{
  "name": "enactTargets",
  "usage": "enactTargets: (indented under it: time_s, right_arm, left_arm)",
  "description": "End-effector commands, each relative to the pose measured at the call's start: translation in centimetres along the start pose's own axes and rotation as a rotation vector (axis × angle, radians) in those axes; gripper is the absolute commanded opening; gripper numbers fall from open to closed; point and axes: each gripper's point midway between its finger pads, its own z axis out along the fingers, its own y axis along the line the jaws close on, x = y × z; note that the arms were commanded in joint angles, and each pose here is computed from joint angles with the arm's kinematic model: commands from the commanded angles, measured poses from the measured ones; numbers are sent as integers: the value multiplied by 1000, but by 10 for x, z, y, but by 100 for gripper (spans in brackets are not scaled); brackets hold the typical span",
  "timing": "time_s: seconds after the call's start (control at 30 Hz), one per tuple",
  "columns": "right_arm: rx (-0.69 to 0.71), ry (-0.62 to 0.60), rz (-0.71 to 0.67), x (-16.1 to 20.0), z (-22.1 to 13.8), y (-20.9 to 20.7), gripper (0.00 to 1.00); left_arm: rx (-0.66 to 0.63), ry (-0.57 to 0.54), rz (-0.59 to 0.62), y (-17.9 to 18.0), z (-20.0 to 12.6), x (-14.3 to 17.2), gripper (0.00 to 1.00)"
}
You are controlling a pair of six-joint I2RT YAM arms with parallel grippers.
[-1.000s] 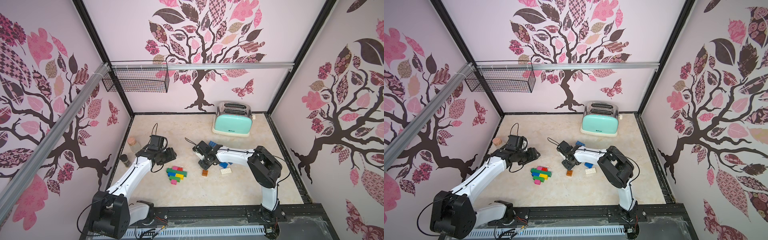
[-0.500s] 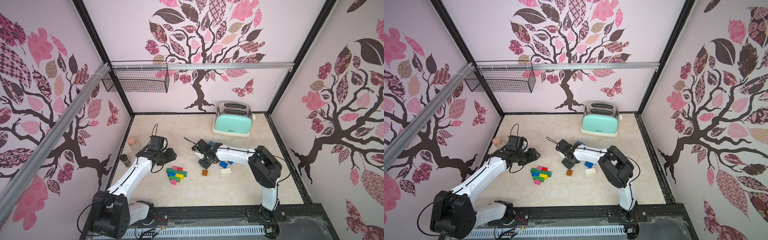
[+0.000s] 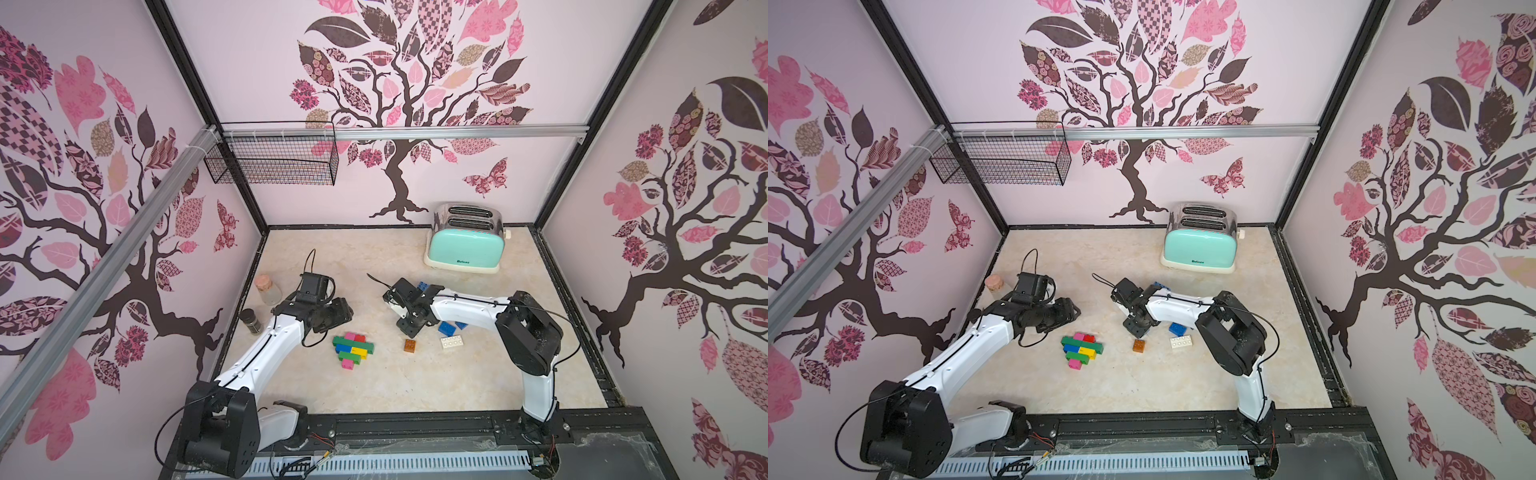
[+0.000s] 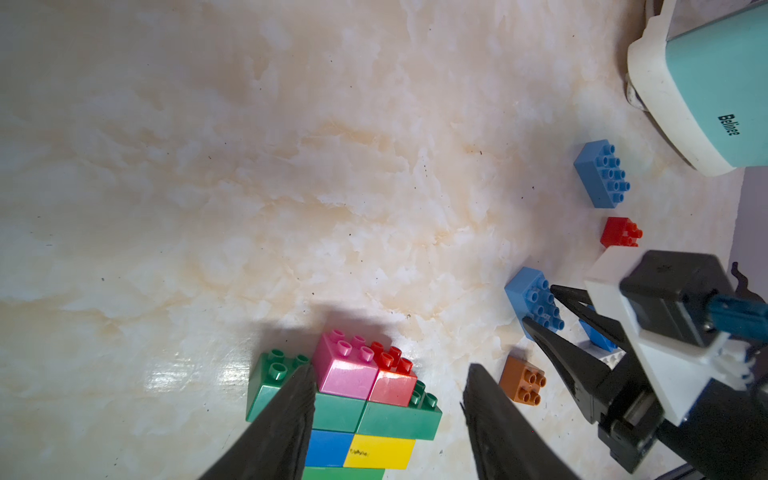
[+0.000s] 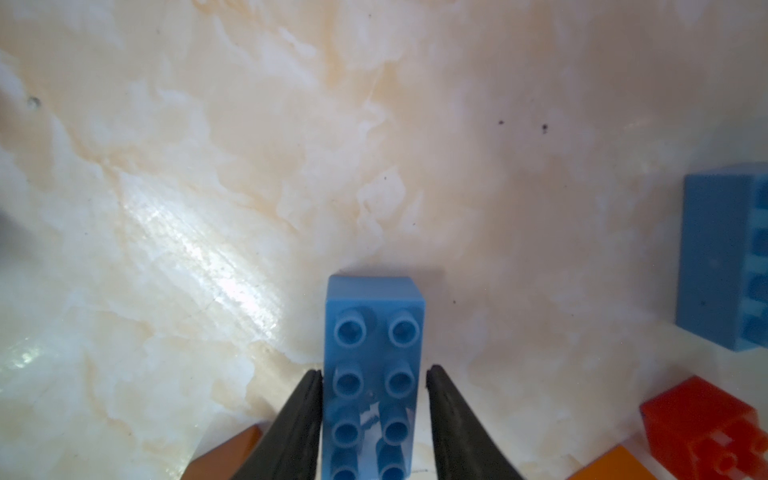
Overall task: Assemble a heart with lego
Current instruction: Adjust the lego brick at the center of the board, then pick up the lego brick from the center of the board.
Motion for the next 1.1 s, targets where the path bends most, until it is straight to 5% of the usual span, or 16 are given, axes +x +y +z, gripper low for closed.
enactTargets:
  time_s: [0.0, 0.23, 0.53, 0.67, 1.07]
  right_arm:
    - [4, 4, -8, -6, 0, 0, 42]
    - [11, -8, -54, -4, -6, -2, 35]
    - [-48, -216, -260, -10, -67, 8, 26]
    - [-178, -216, -382, 12, -82, 31, 26]
    - [-190, -121, -471, 40, -61, 48, 28]
  left_arm:
    - [5, -22, -4, 0, 0, -4, 61]
    - [5, -22, 0, 0, -1, -3, 61]
    - [30, -13, -1, -3, -1, -2, 61]
    - [39, -11, 5, -5, -2, -1, 61]
    - [42, -23, -1, -3, -6, 2, 61]
